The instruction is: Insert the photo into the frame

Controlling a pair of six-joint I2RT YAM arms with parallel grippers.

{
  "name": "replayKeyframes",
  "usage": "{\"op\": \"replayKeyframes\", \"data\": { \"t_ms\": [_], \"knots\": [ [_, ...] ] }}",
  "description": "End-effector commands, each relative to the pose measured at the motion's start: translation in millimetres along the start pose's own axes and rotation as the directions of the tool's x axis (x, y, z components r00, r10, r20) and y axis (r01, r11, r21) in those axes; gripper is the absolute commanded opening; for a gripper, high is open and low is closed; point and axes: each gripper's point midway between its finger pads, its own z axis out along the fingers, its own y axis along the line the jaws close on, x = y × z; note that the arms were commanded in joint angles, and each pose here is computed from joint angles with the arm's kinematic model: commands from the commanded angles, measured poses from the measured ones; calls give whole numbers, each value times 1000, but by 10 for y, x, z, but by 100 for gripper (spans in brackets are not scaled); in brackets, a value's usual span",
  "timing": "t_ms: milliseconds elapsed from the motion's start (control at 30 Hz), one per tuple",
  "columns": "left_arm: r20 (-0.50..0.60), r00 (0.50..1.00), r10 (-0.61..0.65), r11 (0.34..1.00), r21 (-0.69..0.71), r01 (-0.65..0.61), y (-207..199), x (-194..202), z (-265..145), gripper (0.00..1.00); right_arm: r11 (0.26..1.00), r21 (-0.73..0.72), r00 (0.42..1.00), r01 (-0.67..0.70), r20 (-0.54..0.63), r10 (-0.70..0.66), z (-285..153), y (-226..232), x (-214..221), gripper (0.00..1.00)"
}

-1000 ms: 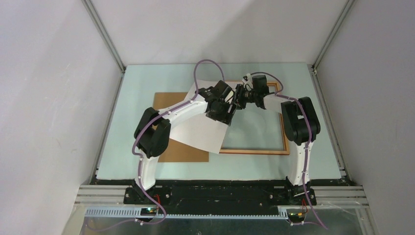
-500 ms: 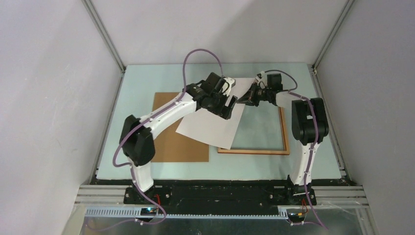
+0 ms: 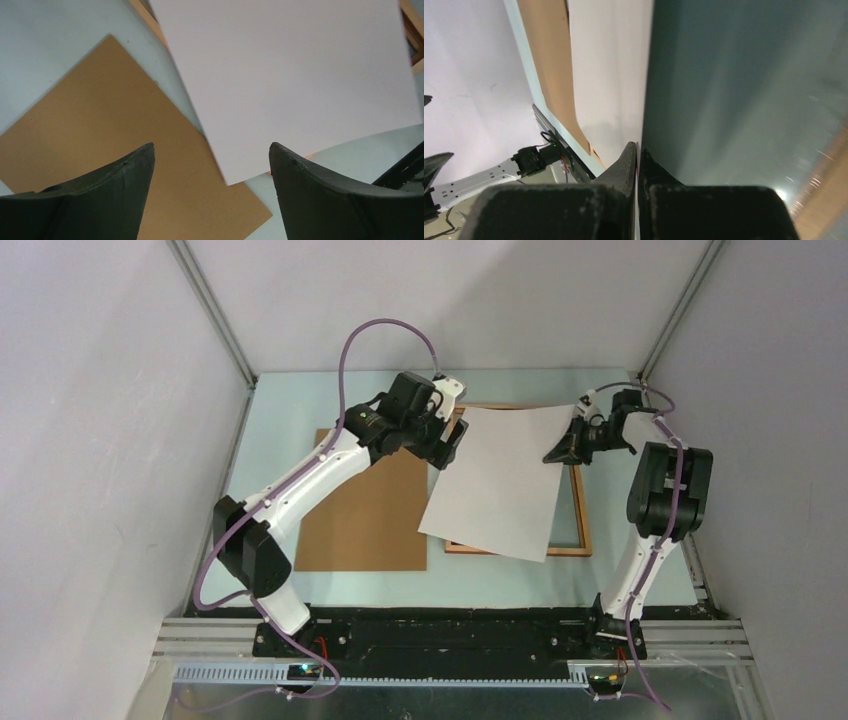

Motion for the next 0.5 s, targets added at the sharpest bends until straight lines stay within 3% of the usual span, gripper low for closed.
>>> {"op": "replayKeyframes", "data": {
  "t_ms": [0, 267, 467],
  "knots": [
    [26, 999, 39, 999, -23, -38, 85, -48, -61, 89, 996, 40, 992, 81, -102, -77, -280, -187, 150, 0],
    [2, 999, 42, 999, -25, -42, 103, 17, 17, 89, 982, 108, 971, 156, -199, -133, -361, -449, 27, 0],
    [-10, 999, 50, 998, -24, -50, 103, 59, 42, 88, 972, 96, 959, 216, -209, -192, -331, -450, -189, 0]
  ]
}}
